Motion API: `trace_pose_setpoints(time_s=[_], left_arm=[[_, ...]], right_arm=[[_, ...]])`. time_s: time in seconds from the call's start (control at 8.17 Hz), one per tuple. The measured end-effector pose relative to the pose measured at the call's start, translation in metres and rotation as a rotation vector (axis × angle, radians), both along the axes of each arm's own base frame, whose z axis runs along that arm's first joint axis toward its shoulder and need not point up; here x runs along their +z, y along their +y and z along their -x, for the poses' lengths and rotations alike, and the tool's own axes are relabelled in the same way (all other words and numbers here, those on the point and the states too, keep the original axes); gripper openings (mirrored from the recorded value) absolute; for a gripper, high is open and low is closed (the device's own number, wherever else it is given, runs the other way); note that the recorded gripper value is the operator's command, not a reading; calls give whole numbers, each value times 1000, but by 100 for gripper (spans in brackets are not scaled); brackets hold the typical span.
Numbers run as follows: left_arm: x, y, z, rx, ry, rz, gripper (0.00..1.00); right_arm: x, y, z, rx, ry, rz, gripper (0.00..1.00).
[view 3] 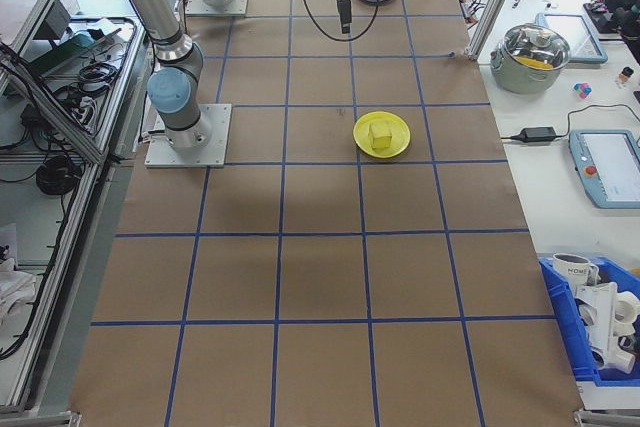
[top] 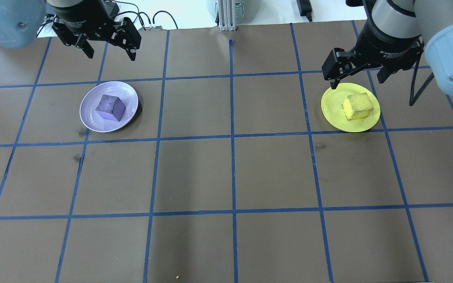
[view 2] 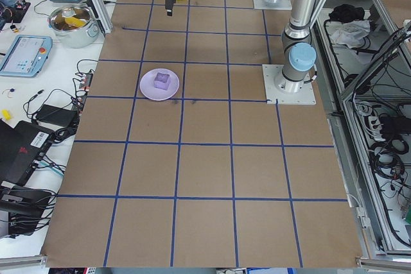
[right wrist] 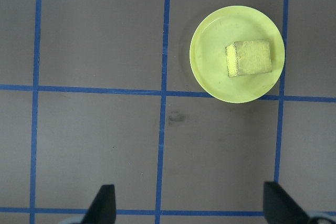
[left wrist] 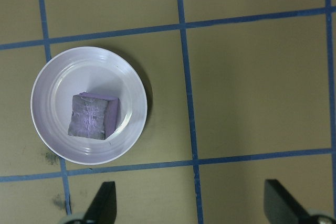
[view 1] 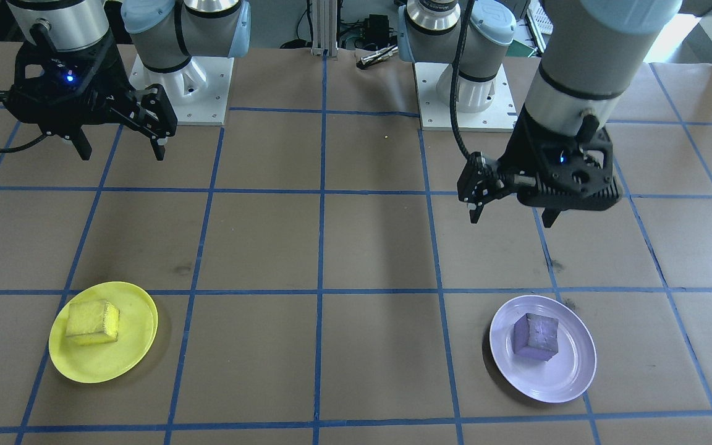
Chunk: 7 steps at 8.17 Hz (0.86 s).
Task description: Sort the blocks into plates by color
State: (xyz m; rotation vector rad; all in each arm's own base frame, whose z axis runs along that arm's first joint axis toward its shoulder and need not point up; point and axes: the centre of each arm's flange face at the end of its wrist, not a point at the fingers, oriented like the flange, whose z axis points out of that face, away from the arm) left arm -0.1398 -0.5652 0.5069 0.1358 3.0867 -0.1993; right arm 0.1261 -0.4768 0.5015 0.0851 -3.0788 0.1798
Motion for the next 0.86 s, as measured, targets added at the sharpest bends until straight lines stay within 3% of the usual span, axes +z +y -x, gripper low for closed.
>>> trace_pose_setpoints(time_s=[0.37, 0.86], left_arm=[[31, 50, 1, -1, 1, 17, 100], [26, 60, 0, -4, 0, 11, 100]], right_arm=[[-2, 0, 1, 2, 9, -12, 100], [-7, 1, 1, 2, 11, -27, 100]])
